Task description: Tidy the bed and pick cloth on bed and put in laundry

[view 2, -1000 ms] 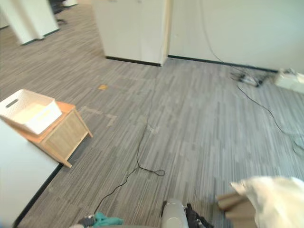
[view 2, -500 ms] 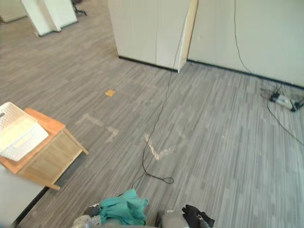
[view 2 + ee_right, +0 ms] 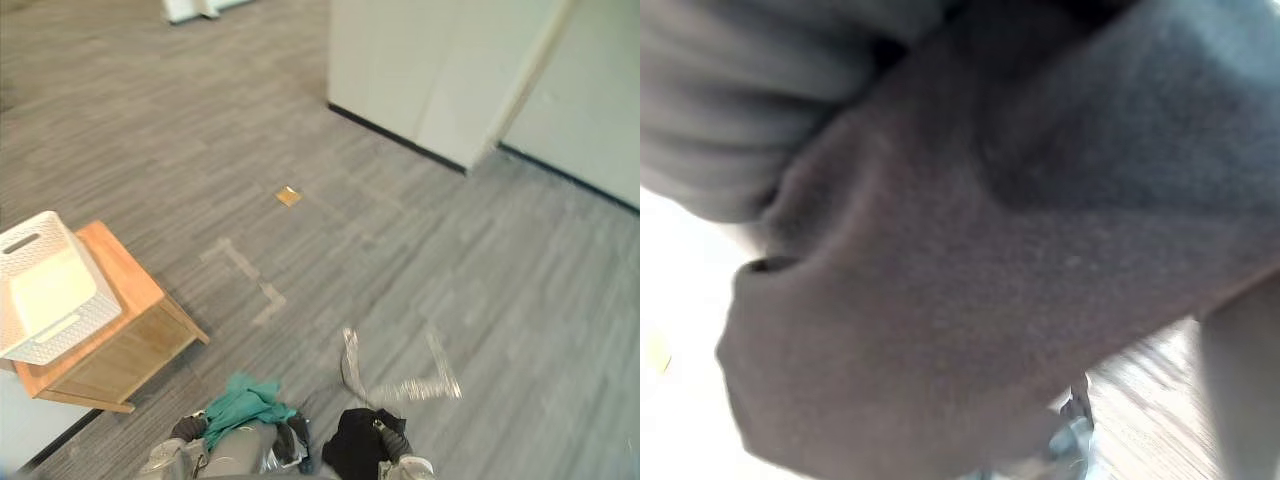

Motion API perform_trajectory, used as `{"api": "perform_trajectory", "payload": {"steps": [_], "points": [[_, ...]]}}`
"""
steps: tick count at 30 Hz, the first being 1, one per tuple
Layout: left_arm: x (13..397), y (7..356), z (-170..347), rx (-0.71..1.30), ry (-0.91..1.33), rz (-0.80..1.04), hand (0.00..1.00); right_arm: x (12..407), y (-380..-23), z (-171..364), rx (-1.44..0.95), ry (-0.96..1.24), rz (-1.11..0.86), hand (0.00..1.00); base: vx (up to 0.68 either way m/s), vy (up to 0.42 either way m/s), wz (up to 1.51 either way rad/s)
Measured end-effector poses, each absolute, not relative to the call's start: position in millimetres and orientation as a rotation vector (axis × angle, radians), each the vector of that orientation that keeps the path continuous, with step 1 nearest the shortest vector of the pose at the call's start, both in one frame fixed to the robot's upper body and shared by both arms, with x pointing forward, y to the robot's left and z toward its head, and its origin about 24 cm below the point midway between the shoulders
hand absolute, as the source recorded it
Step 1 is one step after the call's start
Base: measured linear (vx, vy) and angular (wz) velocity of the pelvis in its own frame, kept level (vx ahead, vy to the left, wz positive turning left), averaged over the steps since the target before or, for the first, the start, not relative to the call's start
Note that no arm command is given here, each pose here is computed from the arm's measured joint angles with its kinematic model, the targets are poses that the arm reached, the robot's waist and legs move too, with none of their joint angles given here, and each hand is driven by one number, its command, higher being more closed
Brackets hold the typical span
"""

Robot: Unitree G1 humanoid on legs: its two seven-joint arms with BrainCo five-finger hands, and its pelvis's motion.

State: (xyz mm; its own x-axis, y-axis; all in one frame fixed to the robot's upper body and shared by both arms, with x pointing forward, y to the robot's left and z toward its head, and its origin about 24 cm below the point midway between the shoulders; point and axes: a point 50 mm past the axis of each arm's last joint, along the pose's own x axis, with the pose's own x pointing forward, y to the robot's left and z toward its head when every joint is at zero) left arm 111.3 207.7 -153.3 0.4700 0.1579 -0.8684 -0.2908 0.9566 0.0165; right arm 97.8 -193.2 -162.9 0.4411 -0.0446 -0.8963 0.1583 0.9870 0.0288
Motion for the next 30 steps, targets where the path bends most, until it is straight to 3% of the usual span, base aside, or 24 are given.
{"api": "perform_trajectory", "payload": {"steps": [4, 11, 16, 22, 30], "points": [[104, 204, -158, -0.087, 1.114, 0.228, 1.00, 103, -221, -156, 0.100, 1.056, -0.220, 1.00, 0.54, -0.018, 1.08], [120, 190, -155, -0.032, 1.074, 0.108, 1.00, 106, -224, -153, 0.176, 0.989, -0.265, 1.00, 0.56, -0.237, 1.48], [119, 182, -157, -0.061, 1.066, 0.121, 1.00, 128, -217, -148, 0.174, 0.925, -0.241, 1.00, 0.54, -0.422, 0.54], [108, 186, -160, -0.170, 1.088, 0.274, 1.00, 125, -211, -150, 0.089, 0.976, -0.143, 1.00, 0.44, -0.323, 0.30], [109, 203, -154, -0.197, 1.017, 0.338, 1.00, 119, -210, -153, -0.065, 1.030, -0.012, 1.00, 0.39, -0.130, 0.27]]}}
